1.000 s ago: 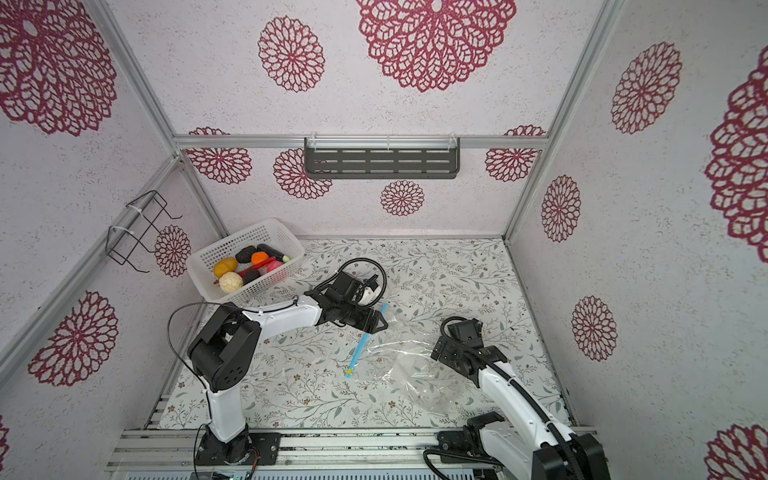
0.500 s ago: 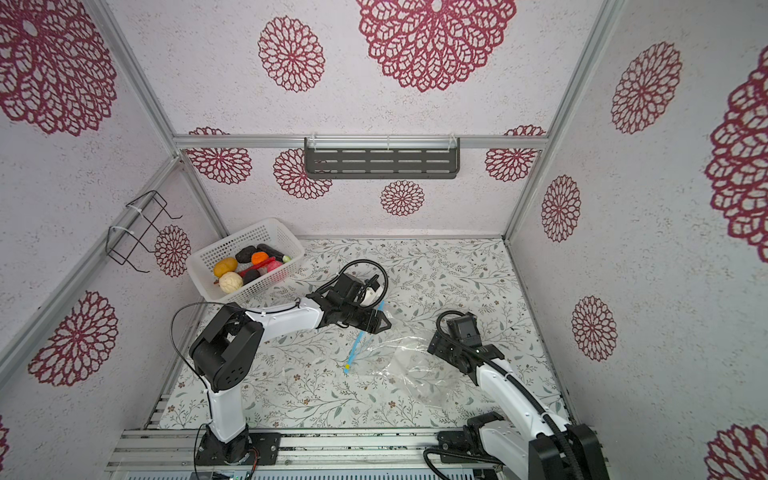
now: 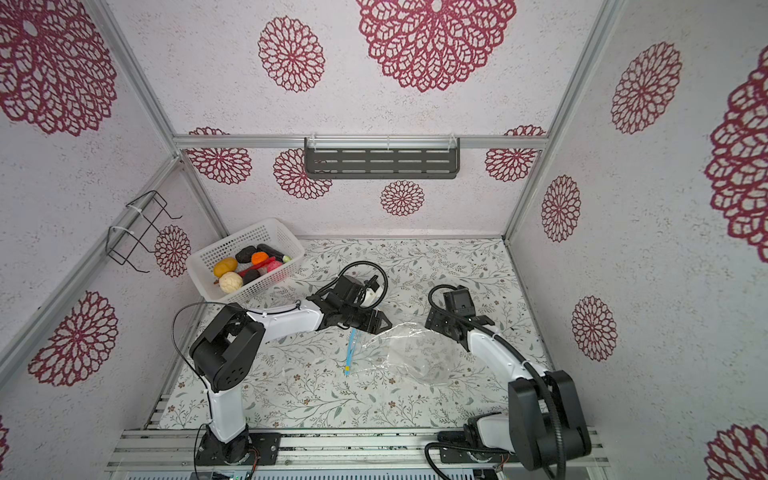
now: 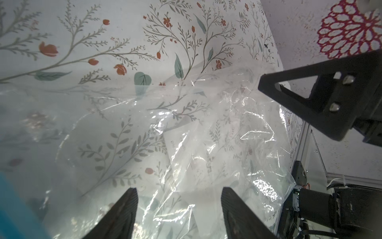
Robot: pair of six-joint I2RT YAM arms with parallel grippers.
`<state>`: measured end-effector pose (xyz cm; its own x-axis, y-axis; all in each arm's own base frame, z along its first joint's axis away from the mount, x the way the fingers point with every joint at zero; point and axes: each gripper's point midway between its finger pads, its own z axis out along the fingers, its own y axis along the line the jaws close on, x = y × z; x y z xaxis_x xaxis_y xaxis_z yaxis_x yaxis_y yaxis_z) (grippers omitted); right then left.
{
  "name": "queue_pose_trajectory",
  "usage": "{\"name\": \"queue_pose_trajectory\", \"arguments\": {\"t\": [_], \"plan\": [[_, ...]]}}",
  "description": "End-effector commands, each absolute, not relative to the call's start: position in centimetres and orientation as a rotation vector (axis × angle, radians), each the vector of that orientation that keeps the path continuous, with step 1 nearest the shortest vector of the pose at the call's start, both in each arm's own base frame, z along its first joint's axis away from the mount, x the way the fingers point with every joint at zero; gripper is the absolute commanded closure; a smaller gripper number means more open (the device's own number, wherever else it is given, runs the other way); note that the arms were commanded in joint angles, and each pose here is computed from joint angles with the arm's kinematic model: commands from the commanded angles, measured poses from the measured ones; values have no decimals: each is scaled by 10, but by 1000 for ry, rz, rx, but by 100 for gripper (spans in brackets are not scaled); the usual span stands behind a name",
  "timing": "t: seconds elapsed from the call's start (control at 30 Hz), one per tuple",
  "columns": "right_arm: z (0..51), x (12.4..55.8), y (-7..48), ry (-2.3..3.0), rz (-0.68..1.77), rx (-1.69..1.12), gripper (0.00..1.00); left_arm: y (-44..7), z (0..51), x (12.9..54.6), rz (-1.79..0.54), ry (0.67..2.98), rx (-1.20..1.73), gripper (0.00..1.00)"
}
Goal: Place the food in the zip-top bag and seal the zipper
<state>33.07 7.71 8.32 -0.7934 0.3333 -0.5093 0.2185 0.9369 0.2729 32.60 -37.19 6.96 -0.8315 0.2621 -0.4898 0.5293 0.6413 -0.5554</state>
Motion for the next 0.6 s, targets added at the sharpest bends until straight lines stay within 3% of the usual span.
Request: {"name": "queue_pose_trajectory", "arguments": {"t": [0.0, 0.27, 0.57], "plan": [[97, 355, 81, 2483, 256, 311, 16, -377, 77, 326, -1028, 2459, 646, 32], [103, 370, 79, 2482, 210, 285, 15, -367, 84, 327, -993, 2442, 606, 32], [129, 350, 60, 2558, 71, 325, 9, -358, 105, 333, -1061, 2391, 527, 31]]}}
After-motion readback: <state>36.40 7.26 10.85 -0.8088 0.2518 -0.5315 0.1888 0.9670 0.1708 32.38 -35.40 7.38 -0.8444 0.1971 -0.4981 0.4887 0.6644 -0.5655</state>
